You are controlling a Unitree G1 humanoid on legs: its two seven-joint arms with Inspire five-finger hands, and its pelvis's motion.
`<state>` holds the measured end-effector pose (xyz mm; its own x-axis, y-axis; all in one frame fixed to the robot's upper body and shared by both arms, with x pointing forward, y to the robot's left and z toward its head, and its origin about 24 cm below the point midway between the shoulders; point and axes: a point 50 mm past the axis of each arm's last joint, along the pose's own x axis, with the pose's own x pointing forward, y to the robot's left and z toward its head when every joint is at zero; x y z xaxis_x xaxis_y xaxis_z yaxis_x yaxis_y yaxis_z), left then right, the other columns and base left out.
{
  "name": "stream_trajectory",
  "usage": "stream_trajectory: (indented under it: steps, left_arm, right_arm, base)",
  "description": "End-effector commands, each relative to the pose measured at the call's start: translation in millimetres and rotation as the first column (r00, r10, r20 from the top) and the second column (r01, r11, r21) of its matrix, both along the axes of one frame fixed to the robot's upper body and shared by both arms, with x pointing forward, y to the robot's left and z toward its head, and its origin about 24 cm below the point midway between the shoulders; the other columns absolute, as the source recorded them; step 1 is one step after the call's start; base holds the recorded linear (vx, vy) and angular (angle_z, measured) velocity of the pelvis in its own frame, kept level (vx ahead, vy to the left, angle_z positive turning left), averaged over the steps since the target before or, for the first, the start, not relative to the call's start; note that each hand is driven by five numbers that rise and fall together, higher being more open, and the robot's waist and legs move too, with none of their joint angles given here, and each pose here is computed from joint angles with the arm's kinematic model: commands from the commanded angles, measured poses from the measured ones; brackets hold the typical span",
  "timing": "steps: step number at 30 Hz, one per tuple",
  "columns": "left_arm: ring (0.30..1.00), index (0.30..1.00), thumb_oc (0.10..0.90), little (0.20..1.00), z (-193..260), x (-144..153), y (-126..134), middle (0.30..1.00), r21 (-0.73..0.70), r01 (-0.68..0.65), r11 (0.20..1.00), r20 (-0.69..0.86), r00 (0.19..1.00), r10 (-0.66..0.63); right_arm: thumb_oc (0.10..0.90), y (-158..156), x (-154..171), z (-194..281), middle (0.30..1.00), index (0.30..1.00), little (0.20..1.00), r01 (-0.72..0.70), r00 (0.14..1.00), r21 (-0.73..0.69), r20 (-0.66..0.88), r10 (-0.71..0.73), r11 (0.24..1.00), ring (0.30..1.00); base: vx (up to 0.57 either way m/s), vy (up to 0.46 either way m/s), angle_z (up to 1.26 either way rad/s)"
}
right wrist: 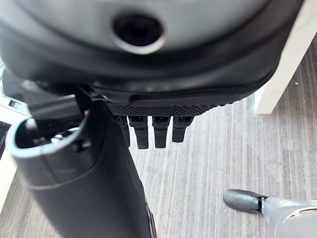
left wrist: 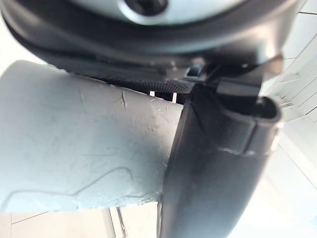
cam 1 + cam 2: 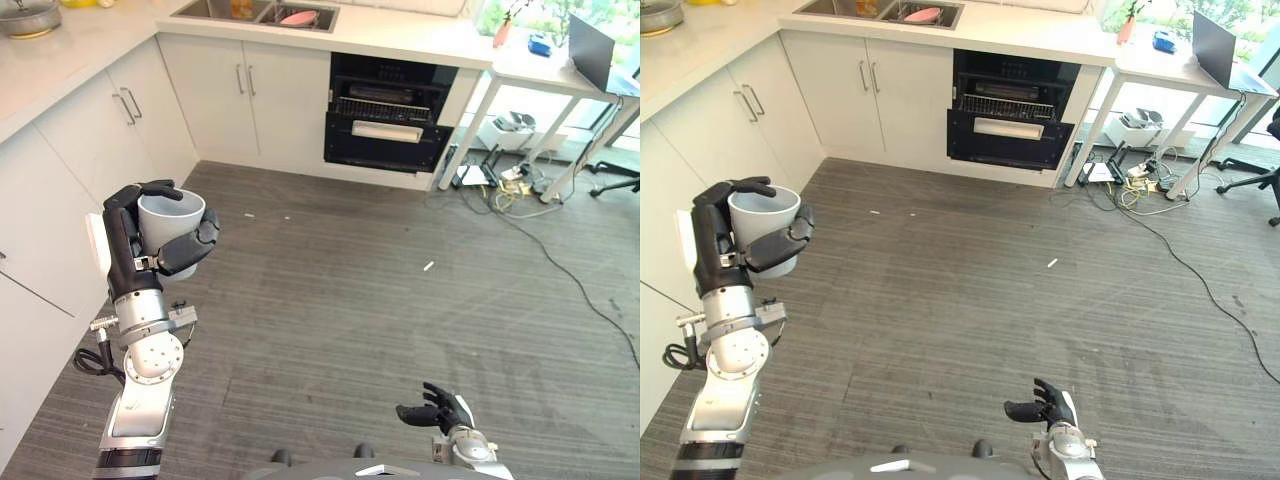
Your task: Place the dishes in the dishwasher.
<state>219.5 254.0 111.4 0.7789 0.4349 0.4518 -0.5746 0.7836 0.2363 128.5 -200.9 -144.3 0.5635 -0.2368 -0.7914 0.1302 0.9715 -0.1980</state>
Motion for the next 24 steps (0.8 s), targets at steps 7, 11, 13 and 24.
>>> stream_trajectory:
  steps: [7,11,13,24]
  left_arm:
    - [0.300,0.300,0.400,0.300,90.3,3.1,-29.6,0.300,0.088,-0.095,0.992,0.545,0.838,0.032]
    - [0.300,0.300,0.400,0.300,90.3,2.6,-33.6,0.300,0.057,-0.082,0.995,0.555,0.831,0.036]
    - [0.300,0.300,0.400,0.300,90.3,2.6,-33.6,0.300,0.057,-0.082,0.995,0.555,0.831,0.036]
    - [0.300,0.300,0.400,0.300,83.7,0.5,-29.1,0.300,0.052,-0.120,0.991,0.528,0.846,0.074]
  right_arm:
    - [0.800,-15.7,-52.7,-19.0,0.900,0.900,0.900,-0.240,0.948,-0.069,-0.230,0.219,0.968,0.900]
    - [0.800,-6.4,-48.3,-20.1,0.900,0.900,0.900,-0.187,0.963,-0.030,-0.206,0.177,0.982,0.900]
    - [0.800,-6.3,-48.3,-20.1,0.900,0.900,0.900,-0.187,0.963,-0.030,-0.206,0.177,0.982,0.900]
    - [0.800,1.0,-13.8,-9.1,0.900,0.900,0.900,-0.211,0.976,-0.039,-0.060,0.209,0.977,0.900]
  base:
    - [0.03,-0.118,-0.01]
    - [0.04,-0.058,0.05]
    - [0.02,-0.040,0.12]
    - [0.03,-0.055,0.31]
